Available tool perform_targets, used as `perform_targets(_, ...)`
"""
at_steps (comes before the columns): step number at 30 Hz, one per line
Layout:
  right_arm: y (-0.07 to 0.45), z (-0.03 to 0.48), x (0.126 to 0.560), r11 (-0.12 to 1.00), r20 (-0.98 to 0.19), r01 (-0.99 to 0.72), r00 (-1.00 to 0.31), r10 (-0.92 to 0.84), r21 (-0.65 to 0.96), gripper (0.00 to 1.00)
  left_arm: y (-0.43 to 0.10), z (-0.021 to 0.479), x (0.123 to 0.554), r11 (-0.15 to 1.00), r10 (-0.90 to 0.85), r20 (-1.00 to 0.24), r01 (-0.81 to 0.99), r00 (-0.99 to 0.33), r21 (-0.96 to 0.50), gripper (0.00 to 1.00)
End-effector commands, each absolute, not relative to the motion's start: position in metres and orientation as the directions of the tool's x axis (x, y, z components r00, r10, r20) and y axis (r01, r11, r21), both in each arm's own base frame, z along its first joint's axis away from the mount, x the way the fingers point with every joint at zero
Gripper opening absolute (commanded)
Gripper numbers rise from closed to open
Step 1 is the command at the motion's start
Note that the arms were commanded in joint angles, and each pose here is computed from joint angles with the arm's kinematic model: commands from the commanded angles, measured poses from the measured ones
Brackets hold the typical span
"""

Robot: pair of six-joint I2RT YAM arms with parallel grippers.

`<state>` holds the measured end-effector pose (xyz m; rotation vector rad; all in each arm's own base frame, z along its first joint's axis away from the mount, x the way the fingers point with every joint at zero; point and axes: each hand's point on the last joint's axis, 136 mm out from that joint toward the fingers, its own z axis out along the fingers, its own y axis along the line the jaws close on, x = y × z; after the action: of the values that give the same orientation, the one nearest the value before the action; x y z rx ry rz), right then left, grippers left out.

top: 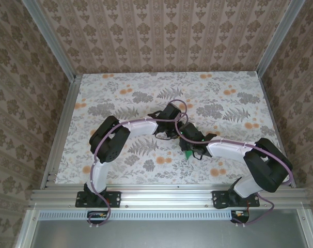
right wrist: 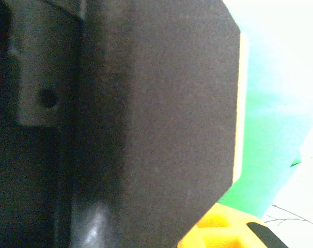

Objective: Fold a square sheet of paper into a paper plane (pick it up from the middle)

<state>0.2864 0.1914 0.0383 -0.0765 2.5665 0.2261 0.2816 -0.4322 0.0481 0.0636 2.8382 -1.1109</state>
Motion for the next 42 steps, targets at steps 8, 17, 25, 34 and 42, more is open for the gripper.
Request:
perform_targets(8, 0.182, 0.039, 0.282, 0.989, -0.535, -0.141, -0.839, -0.098, 0.04, 0.0, -0.429, 0.073, 0.286, 0.714, -0.025, -0.131, 0.074, -0.991, -0.697, 0.3)
perform_targets(17, 0.222, 0.056, 0.274, 0.934, -0.551, -0.263, -0.829, -0.092, 0.241, 0.0, -0.369, 0.093, 0.29, 0.759, -0.154, -0.2, 0.014, -0.968, -0.651, 0.43)
perform_targets(25, 0.295, 0.071, 0.255, 0.768, -0.576, -0.464, -0.803, -0.153, 0.442, 0.0, -0.277, 0.101, 0.27, 0.798, -0.349, -0.273, -0.131, -0.896, -0.588, 0.53)
perform_targets(34, 0.304, 0.076, 0.241, 0.665, -0.619, -0.503, -0.782, -0.077, 0.552, 0.0, -0.249, 0.112, 0.255, 0.8, -0.371, -0.336, -0.114, -0.866, -0.589, 0.5)
perform_targets(42, 0.268, 0.066, 0.251, 0.632, -0.553, -0.335, -0.814, 0.18, 0.699, 0.0, -0.29, 0.113, 0.257, 0.806, -0.252, -0.342, -0.001, -0.905, -0.591, 0.45)
